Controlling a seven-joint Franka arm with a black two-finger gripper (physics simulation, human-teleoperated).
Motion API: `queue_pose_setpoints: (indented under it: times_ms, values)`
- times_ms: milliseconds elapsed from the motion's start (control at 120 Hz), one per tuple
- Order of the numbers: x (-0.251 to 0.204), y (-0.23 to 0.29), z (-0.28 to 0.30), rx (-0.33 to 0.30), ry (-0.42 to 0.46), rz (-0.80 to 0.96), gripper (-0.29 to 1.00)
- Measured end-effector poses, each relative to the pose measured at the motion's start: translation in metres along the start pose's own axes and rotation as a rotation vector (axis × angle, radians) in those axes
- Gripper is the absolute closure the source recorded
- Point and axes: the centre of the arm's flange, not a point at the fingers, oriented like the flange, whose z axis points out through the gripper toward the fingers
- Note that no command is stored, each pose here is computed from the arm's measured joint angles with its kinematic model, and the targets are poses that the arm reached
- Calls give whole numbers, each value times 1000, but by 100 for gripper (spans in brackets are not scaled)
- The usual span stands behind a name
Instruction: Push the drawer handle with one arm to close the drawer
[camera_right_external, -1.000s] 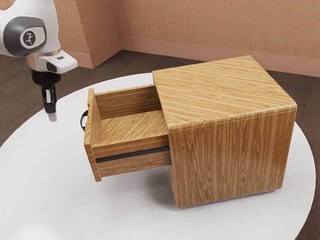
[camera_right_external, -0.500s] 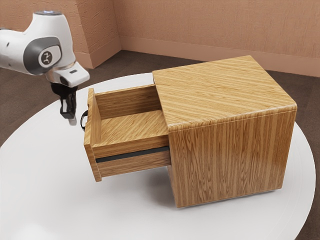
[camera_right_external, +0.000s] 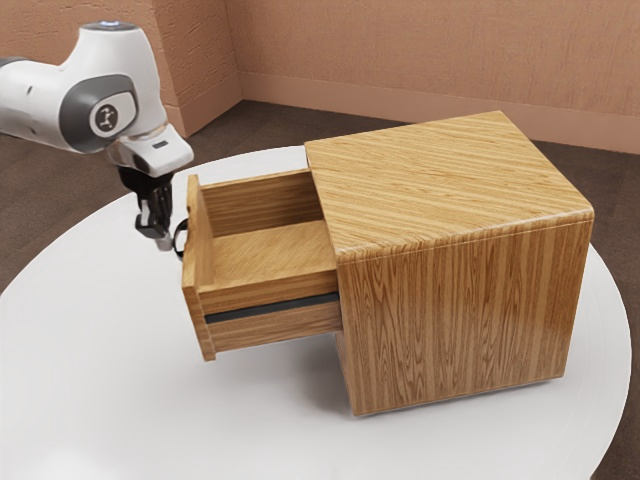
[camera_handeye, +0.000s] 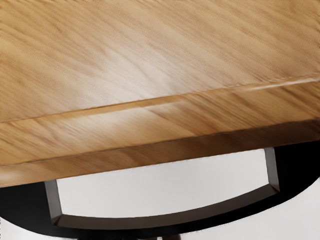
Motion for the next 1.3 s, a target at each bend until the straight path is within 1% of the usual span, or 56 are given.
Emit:
queue_pose_setpoints:
  times_ms: [442,525,833,1300]
  values:
    - [21,-14,4,-2,3,8,79]
    - [27,-17,-2,10,11,5,79]
    - [55,-7,-6,16,18,13,79]
    - [72,-18,-5,8,42,-48,79]
